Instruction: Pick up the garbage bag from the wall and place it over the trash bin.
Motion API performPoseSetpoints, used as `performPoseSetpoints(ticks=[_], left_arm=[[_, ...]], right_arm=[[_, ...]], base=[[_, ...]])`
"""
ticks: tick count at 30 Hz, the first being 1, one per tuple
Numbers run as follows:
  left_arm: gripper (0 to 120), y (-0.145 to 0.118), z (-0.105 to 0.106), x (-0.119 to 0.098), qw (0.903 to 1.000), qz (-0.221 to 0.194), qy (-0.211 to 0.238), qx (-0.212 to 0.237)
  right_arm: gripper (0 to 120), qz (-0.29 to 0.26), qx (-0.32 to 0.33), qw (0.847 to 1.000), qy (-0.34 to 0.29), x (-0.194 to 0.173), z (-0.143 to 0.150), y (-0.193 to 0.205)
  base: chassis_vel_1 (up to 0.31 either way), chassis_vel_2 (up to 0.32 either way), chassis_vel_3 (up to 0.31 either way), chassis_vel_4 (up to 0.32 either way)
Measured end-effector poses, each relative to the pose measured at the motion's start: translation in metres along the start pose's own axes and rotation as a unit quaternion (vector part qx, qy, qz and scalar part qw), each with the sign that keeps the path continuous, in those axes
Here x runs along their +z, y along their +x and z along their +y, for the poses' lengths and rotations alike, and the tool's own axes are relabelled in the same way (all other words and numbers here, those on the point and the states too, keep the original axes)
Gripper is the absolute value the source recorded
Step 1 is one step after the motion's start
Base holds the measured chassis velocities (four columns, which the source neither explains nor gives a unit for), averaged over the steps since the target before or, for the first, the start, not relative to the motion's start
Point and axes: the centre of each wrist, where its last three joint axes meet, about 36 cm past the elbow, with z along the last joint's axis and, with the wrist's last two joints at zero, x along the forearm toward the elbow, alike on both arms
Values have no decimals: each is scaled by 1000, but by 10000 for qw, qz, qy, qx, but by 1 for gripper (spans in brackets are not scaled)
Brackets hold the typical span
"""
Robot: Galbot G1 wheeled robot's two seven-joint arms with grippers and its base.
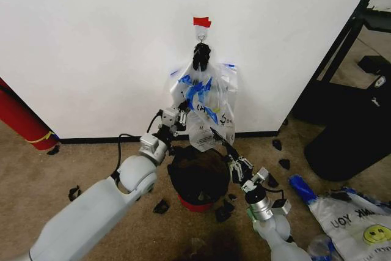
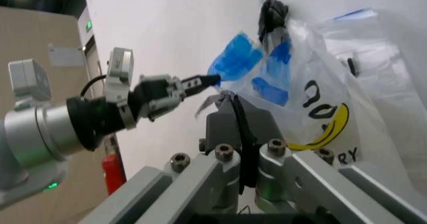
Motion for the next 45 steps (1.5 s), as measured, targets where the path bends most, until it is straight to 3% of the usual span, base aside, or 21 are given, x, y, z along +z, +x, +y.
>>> performPoseSetpoints(ticks=[6,17,19,20,21,24,29,34,37,45], left_arm=[[0,1,-7,5,9991,-106,390,114],[0,-8,-7,11,9990,-129,391,155],[0,-9,-8,13,9990,-121,387,167],[0,-9,-8,13,9990,-113,381,184],[0,-9,-8,13,9990,-113,381,184],[0,-8,-8,16,9991,-80,358,216],[0,-9,-8,18,9991,-77,330,238],[0,-4,-11,19,9991,-85,319,278],[0,-4,-11,19,9990,-92,321,287],[0,-1,-13,18,9989,-104,332,311]], right_arm=[[0,147,-217,9996,134,-4,-2,10],[40,-33,-898,9959,84,-56,-1,14],[47,-123,-687,9975,136,-64,1,7],[53,-144,-159,9993,295,-68,2,-4],[53,-144,-159,9993,295,-68,2,-4],[65,-88,841,9938,718,-67,-8,-33],[82,162,1155,9853,1250,-60,-34,-62],[98,698,754,9806,1671,-43,-53,-86],[100,1103,326,9728,2009,-34,-64,-90],[100,1522,-372,9483,2759,-30,-79,-118]], base=[[0,0,0,0],[0,0,0,0],[0,0,0,0],[0,0,0,0],[0,0,0,0],[0,0,0,0],[0,0,0,0],[0,0,0,0],[0,0,0,0],[0,0,0,0]])
